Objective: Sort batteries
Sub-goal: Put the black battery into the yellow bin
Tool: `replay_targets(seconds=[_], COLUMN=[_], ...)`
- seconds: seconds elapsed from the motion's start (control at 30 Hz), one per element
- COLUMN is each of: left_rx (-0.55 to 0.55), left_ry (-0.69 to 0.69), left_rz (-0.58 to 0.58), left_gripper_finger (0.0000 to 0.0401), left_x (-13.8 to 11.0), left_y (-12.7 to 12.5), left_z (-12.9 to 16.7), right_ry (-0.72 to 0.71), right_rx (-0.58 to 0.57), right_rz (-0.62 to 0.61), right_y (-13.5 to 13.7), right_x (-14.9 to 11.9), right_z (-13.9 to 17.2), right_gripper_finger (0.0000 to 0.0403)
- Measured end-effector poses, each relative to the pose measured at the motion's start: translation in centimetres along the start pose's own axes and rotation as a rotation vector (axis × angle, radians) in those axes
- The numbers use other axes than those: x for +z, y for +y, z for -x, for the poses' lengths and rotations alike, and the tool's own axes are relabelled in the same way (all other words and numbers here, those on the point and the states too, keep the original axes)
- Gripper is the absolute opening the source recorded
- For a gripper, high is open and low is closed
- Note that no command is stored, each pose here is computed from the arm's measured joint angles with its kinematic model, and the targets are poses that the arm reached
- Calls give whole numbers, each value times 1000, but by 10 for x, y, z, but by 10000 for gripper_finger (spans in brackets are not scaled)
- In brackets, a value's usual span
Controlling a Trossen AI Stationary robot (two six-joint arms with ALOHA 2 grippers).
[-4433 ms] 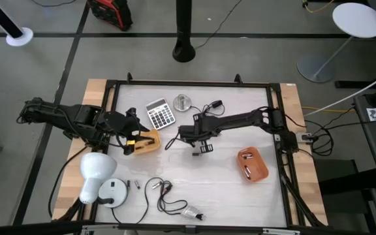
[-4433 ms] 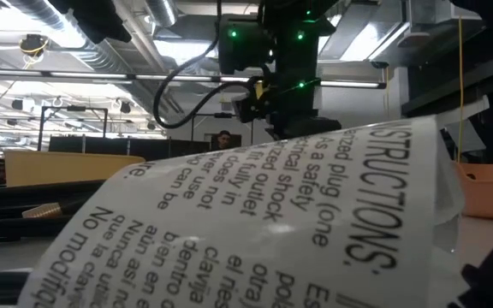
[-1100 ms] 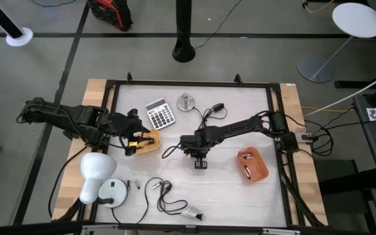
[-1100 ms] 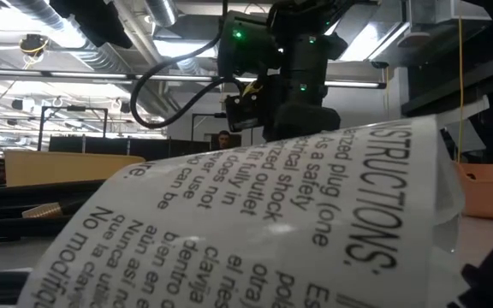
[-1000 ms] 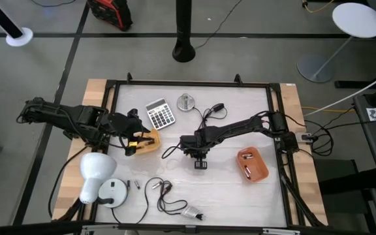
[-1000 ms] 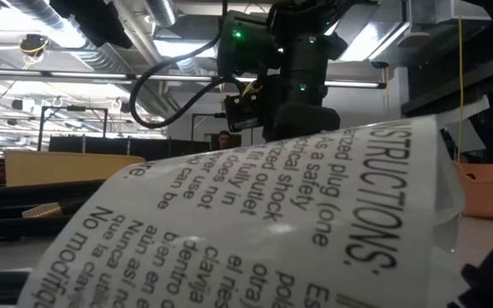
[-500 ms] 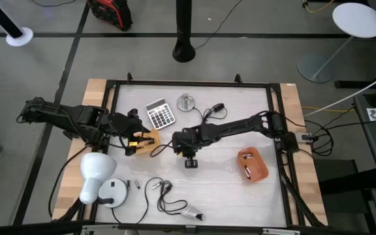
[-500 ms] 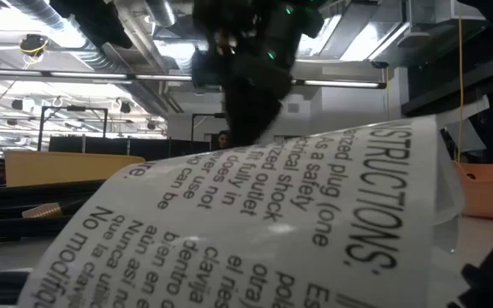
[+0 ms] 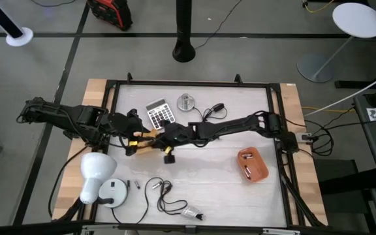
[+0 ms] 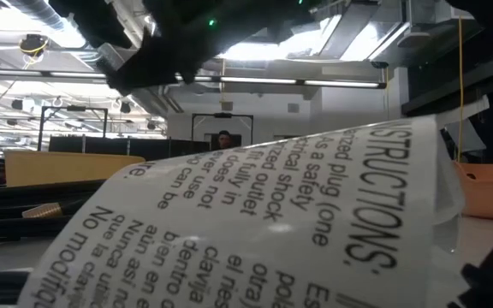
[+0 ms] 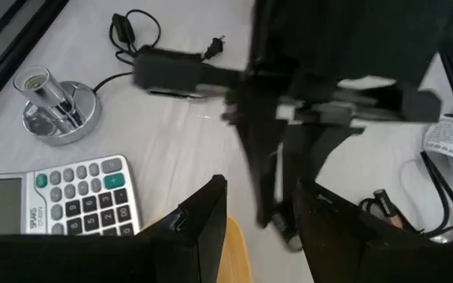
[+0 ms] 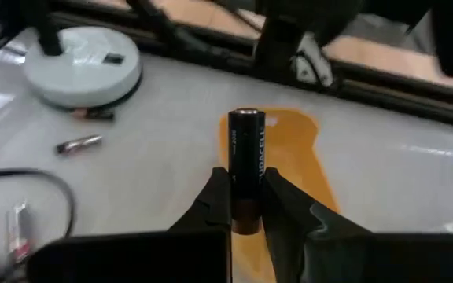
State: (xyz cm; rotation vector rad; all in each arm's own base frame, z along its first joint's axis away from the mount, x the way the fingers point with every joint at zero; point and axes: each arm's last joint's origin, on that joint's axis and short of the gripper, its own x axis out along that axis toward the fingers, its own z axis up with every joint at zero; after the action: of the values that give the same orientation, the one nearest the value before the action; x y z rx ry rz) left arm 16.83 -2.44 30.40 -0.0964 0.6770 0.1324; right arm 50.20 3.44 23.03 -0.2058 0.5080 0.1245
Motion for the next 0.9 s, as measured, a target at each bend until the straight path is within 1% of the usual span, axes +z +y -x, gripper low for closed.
replay_targets(seconds=[0.13, 0.37, 0.43, 0.5, 0.57, 0.73, 0.8, 0.9], left_rx=[0, 1, 1, 1, 1, 0, 1, 1], left_ry=[2, 4, 5, 5, 5, 6, 6, 6], left_rz=[3, 3, 2, 2, 3, 85, 97, 98], left_gripper_finger=[136, 136, 136, 136, 136, 136, 136, 136], left_x=[0, 0, 0, -1, 0, -1, -1, -1], left_y=[0, 0, 0, 0, 0, 0, 0, 0], left_z=[0, 0, 0, 0, 0, 0, 0, 0], right_ry=[-73, -47, -37, -19, -20, -54, -62, -54], right_rx=[-34, -63, -70, -71, -77, -88, -84, -76], right_rz=[-4, -21, -42, -72, -81, -82, -81, -81], right_y=[-10, -26, -31, -34, -37, -40, -39, -38], right_x=[-7, -31, -36, -39, -39, -36, -35, -36], right_z=[-15, -35, -38, -38, -37, -37, -37, -37], right_gripper_finger=[37, 38, 44, 60, 85, 145, 159, 167])
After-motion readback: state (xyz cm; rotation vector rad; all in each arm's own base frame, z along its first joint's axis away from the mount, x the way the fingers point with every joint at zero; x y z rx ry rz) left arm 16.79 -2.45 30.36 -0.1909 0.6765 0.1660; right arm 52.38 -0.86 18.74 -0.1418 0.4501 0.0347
